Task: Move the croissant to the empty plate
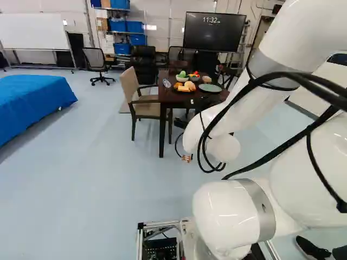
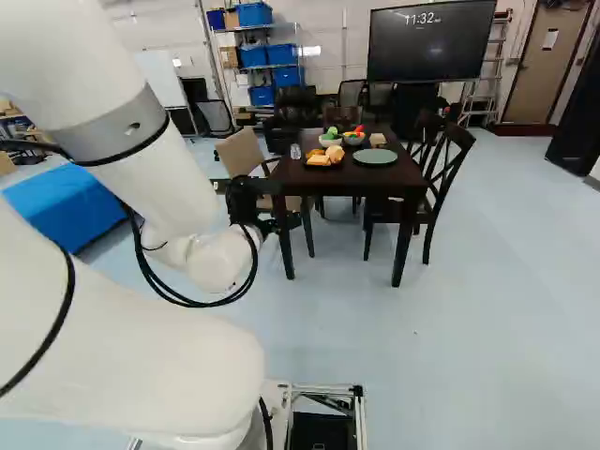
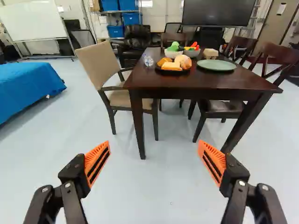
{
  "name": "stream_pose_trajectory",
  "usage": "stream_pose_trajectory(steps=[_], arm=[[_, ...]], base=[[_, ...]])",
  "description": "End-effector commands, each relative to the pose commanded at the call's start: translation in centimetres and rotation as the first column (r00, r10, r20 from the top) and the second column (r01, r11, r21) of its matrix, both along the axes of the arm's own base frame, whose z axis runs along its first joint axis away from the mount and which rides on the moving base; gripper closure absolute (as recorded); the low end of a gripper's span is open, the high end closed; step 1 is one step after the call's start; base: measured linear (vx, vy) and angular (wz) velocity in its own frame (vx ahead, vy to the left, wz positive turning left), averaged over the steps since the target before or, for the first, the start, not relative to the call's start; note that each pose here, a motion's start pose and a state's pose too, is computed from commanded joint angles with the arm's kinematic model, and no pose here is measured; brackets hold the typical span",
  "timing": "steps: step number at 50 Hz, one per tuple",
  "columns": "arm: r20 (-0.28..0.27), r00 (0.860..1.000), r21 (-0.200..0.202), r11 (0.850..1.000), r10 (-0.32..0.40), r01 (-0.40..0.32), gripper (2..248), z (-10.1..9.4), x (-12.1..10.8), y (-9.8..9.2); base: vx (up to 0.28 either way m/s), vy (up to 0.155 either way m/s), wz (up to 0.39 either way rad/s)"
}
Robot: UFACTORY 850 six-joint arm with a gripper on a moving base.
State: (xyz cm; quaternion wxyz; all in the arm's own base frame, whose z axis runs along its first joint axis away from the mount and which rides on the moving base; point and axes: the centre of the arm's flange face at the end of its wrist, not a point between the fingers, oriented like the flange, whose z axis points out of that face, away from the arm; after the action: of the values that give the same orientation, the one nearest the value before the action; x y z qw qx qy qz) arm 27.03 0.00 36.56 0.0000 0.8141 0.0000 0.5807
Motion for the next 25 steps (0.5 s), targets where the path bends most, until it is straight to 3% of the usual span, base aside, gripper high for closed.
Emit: stream_pose_trajectory(steps=[25], arm=[[0.000, 1.000, 0.000, 1.000, 0.000, 0.000, 3, 0.00, 0.00, 0.00]], base=[[0.076, -0.001, -0.006]])
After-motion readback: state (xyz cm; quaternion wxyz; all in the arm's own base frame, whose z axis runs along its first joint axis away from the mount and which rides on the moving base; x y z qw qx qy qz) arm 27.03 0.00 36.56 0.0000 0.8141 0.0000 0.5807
